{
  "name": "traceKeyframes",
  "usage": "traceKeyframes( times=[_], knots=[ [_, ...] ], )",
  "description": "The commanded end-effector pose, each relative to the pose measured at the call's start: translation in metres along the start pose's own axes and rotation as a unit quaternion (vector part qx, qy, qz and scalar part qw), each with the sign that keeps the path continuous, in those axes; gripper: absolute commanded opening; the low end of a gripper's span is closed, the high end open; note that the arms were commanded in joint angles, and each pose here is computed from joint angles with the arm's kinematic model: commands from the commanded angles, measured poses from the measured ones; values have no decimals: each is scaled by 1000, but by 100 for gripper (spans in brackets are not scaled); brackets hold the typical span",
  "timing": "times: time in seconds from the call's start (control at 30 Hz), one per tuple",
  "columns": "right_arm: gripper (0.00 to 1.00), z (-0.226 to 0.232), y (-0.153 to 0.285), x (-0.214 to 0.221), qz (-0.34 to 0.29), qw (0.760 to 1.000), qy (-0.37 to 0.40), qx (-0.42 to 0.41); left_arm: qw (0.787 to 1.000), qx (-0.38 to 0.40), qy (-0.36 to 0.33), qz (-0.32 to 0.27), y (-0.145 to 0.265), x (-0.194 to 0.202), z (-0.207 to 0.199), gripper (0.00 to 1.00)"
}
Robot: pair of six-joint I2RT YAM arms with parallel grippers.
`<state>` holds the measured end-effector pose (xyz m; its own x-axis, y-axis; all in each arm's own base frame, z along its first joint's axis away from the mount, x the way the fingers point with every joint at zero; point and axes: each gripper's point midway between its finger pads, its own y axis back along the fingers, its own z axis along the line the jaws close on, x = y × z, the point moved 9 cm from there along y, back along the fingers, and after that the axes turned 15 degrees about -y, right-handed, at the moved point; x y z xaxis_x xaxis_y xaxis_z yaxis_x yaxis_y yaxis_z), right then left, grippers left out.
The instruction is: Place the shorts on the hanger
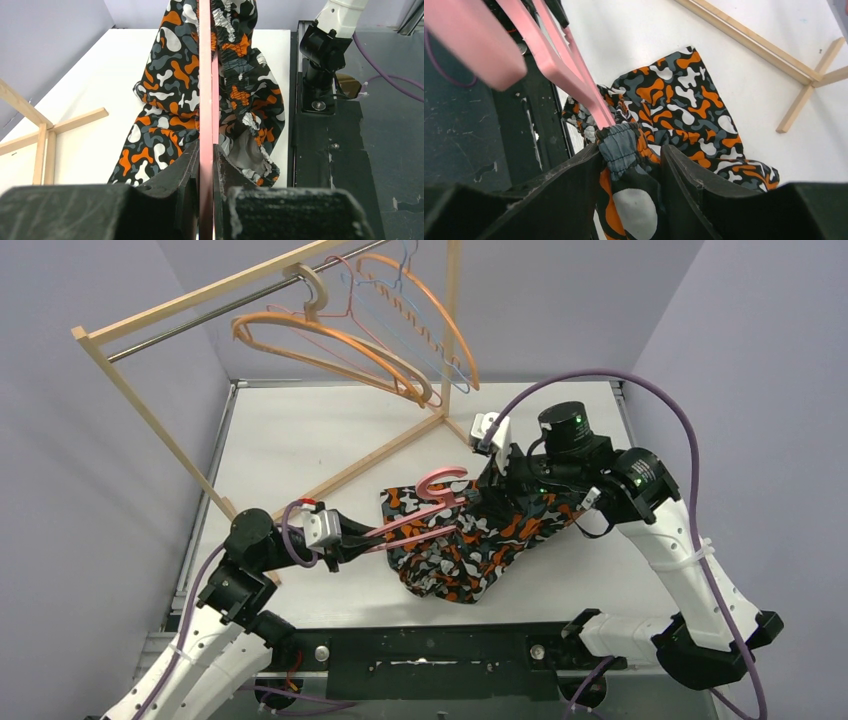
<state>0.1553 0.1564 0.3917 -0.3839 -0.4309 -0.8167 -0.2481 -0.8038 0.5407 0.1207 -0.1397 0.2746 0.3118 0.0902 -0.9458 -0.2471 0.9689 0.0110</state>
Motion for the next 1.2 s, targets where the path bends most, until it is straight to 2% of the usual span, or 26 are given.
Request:
traceKeyframes(
  times=[0.0,0.13,0.23,0.47,0.5,0.57,0.63,0.7,0.77,0.93,1.17],
  knots=[
    [46,8,-10,-1,-8,999,15,-49,996,-13,-64,-54,0,-24,8,0],
    [45,12,-18,1,-5,998,18,-62,996,-11,-65,-56,0,-25,8,0],
    [39,13,-20,0,-8,998,23,-62,996,-11,-67,-57,1,-26,8,0],
    [2,17,-15,-2,-33,996,50,-67,997,-38,-56,-46,2,-24,11,0],
    [0,17,-15,-1,-34,996,54,-66,996,-51,-51,-43,3,-25,13,0],
    [0,16,-13,1,-36,996,61,-61,995,-73,-48,-37,5,-25,15,13],
    [0,16,-11,3,-40,995,68,-54,993,-106,-38,-34,7,-27,19,33],
    [0,15,-8,2,-51,995,76,-40,991,-129,-27,-30,10,-30,21,41],
    [0,13,-3,-1,-76,993,85,-17,988,-151,-11,-25,13,-35,24,44],
    [0,13,12,-4,-130,986,96,33,974,-218,58,-10,20,-48,31,45],
    [0,11,23,-9,-177,977,87,77,947,-272,161,-54,26,-62,29,45]
  ],
)
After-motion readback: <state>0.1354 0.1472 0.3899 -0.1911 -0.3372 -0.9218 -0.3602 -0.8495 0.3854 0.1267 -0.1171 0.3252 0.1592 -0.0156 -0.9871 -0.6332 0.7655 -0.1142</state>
